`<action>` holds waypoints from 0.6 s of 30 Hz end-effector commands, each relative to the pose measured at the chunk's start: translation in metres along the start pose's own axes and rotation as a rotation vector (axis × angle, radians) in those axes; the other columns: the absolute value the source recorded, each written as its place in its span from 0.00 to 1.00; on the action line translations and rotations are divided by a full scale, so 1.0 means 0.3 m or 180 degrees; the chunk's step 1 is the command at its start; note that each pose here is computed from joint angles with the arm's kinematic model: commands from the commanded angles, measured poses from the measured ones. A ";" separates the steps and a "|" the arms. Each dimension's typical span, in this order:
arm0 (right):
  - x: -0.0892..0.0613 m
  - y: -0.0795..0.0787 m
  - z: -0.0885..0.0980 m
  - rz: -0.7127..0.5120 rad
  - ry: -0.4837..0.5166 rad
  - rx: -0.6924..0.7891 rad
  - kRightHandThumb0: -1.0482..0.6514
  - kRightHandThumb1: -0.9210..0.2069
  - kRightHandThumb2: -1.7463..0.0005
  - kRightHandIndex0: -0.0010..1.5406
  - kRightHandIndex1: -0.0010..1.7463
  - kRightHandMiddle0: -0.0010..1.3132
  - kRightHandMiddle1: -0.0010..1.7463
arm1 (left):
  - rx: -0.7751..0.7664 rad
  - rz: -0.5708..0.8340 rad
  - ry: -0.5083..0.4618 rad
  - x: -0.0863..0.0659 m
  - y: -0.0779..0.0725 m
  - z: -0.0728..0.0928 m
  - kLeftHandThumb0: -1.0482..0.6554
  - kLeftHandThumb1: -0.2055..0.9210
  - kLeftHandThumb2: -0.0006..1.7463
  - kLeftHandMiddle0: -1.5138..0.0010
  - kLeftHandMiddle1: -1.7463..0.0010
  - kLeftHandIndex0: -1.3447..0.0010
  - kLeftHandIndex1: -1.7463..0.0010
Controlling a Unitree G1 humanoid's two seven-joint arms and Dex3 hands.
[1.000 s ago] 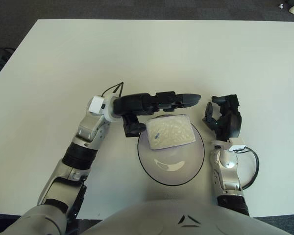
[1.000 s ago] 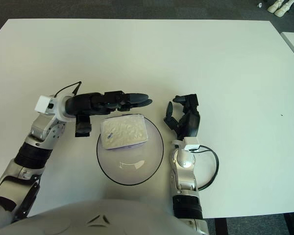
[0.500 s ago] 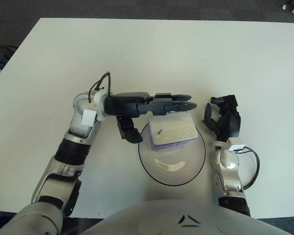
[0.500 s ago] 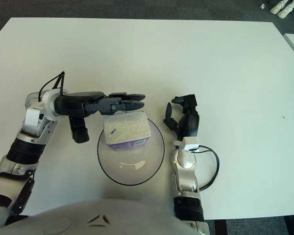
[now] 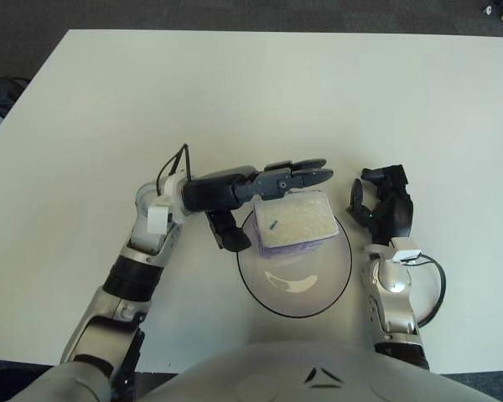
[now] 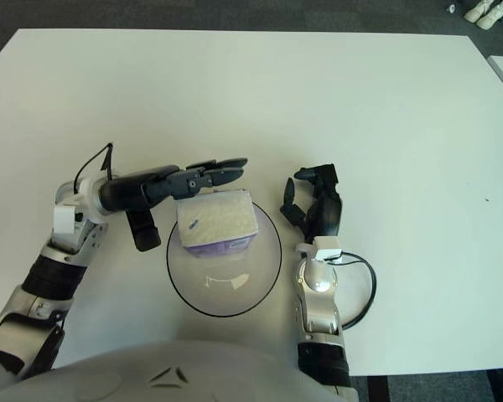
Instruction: Put the tissue paper into the plate.
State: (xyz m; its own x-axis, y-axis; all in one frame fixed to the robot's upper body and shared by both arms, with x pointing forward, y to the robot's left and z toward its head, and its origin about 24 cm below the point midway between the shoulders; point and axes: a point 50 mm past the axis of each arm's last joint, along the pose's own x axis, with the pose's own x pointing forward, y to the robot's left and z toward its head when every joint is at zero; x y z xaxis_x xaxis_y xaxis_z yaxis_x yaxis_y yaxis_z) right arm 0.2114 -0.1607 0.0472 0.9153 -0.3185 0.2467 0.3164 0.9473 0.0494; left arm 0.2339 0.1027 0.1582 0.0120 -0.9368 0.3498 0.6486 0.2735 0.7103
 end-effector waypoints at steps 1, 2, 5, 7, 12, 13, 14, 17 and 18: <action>-0.056 -0.020 -0.069 -0.0058 0.0470 -0.0093 0.40 0.17 0.54 0.34 0.66 0.24 1.00 | 0.0064 -0.0053 -0.0088 0.044 0.031 0.003 0.06 1.00 0.51 1.00 1.00 1.00 1.00; -0.057 -0.019 -0.068 -0.0059 0.0474 -0.0094 0.40 0.17 0.54 0.34 0.66 0.23 1.00 | 0.0084 -0.0055 -0.0094 0.042 0.031 0.005 0.06 1.00 0.51 1.00 1.00 1.00 1.00; -0.058 -0.016 -0.069 -0.0065 0.0489 -0.0099 0.40 0.16 0.55 0.34 0.66 0.23 1.00 | 0.0001 -0.0073 0.0168 0.048 0.033 -0.010 0.05 1.00 0.52 1.00 0.96 1.00 0.97; -0.058 -0.015 -0.072 -0.0094 0.0501 -0.0107 0.40 0.14 0.56 0.34 0.66 0.22 1.00 | -0.0696 0.0159 0.0562 0.038 0.005 -0.074 0.04 1.00 0.54 1.00 0.82 1.00 0.86; -0.060 -0.019 -0.084 -0.0257 0.0518 -0.0120 0.40 0.09 0.61 0.33 0.68 0.19 1.00 | -0.2368 0.1574 0.0139 0.004 -0.027 -0.160 0.07 1.00 0.53 1.00 0.75 1.00 0.67; -0.060 -0.019 -0.084 -0.0270 0.0511 -0.0113 0.40 0.09 0.62 0.33 0.68 0.19 1.00 | -0.2291 0.1661 0.0125 0.022 -0.010 -0.159 0.08 1.00 0.51 1.00 0.66 1.00 0.58; -0.060 -0.019 -0.084 -0.0277 0.0499 -0.0095 0.40 0.09 0.62 0.33 0.68 0.19 1.00 | -0.2157 0.1793 0.0091 0.044 0.010 -0.157 0.09 1.00 0.51 1.00 0.63 1.00 0.55; -0.060 -0.018 -0.085 -0.0286 0.0473 -0.0053 0.40 0.10 0.60 0.33 0.70 0.20 1.00 | -0.2040 0.2236 -0.0245 0.068 0.058 -0.119 0.17 0.90 0.53 0.94 0.32 0.95 0.25; -0.060 -0.018 -0.085 -0.0286 0.0468 -0.0044 0.40 0.11 0.59 0.34 0.71 0.20 1.00 | -0.2050 0.2367 -0.0425 0.071 0.073 -0.101 0.20 0.84 0.57 0.92 0.23 0.91 0.18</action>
State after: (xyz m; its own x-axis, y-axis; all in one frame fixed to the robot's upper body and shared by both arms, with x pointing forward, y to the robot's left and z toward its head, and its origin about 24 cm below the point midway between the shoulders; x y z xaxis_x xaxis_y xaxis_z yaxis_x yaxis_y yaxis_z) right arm 0.2113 -0.1620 0.0494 0.8970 -0.3576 0.2598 0.3533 0.9332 0.0648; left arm 0.2673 0.0803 0.1470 0.3935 -0.7483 0.5341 0.8618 0.5025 0.0690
